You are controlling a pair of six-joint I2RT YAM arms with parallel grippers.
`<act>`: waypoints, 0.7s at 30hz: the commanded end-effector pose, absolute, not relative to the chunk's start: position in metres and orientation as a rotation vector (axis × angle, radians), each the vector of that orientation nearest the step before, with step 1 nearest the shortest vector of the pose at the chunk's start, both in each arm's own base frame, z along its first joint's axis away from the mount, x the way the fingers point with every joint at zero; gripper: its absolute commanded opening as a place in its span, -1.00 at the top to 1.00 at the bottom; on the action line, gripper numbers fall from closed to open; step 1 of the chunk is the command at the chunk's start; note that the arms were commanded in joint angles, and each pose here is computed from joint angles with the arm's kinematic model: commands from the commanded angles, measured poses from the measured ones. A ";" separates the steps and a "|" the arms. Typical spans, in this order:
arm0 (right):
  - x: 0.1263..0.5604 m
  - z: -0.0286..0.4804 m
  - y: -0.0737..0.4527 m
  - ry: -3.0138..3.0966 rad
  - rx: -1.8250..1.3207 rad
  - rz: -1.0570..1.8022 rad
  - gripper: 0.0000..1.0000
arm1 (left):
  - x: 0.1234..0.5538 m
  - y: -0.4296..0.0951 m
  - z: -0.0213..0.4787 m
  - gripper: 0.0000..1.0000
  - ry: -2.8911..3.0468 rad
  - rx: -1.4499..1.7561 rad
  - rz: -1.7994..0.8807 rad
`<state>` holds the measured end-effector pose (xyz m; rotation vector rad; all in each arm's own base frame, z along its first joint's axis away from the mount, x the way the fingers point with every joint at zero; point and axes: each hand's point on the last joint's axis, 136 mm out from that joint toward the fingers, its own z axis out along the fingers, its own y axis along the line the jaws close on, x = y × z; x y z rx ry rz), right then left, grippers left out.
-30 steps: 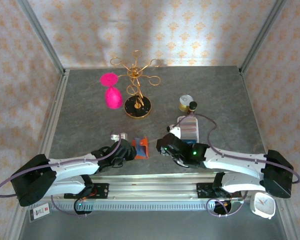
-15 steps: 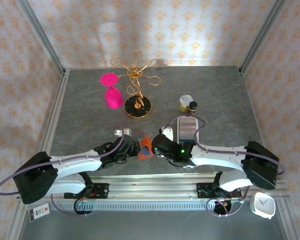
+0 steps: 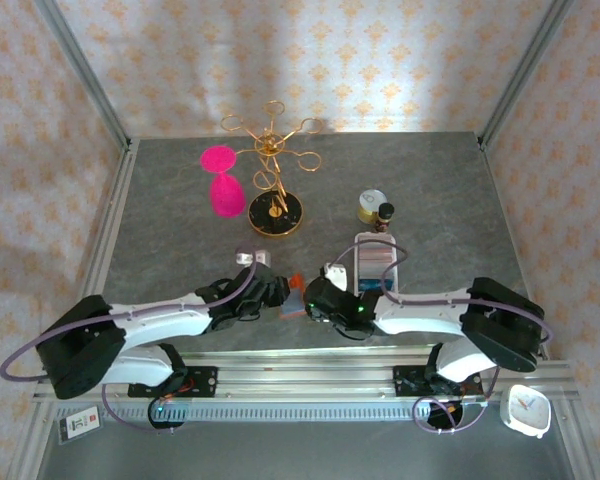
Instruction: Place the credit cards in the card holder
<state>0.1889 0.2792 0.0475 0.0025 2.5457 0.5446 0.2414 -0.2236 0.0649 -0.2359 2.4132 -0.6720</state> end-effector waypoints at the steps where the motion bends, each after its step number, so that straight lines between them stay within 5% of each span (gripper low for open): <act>1: 0.192 0.079 0.283 2.440 -0.012 0.654 0.31 | 0.245 -0.210 0.071 0.28 2.352 -0.287 -0.666; 7: 0.183 0.115 0.280 2.323 -0.084 0.778 -0.30 | 0.247 -0.216 0.074 0.25 2.335 -0.295 -0.716; 21: 0.184 0.097 0.304 2.402 -0.245 0.680 -0.24 | 0.252 -0.233 0.072 0.24 2.356 -0.269 -0.753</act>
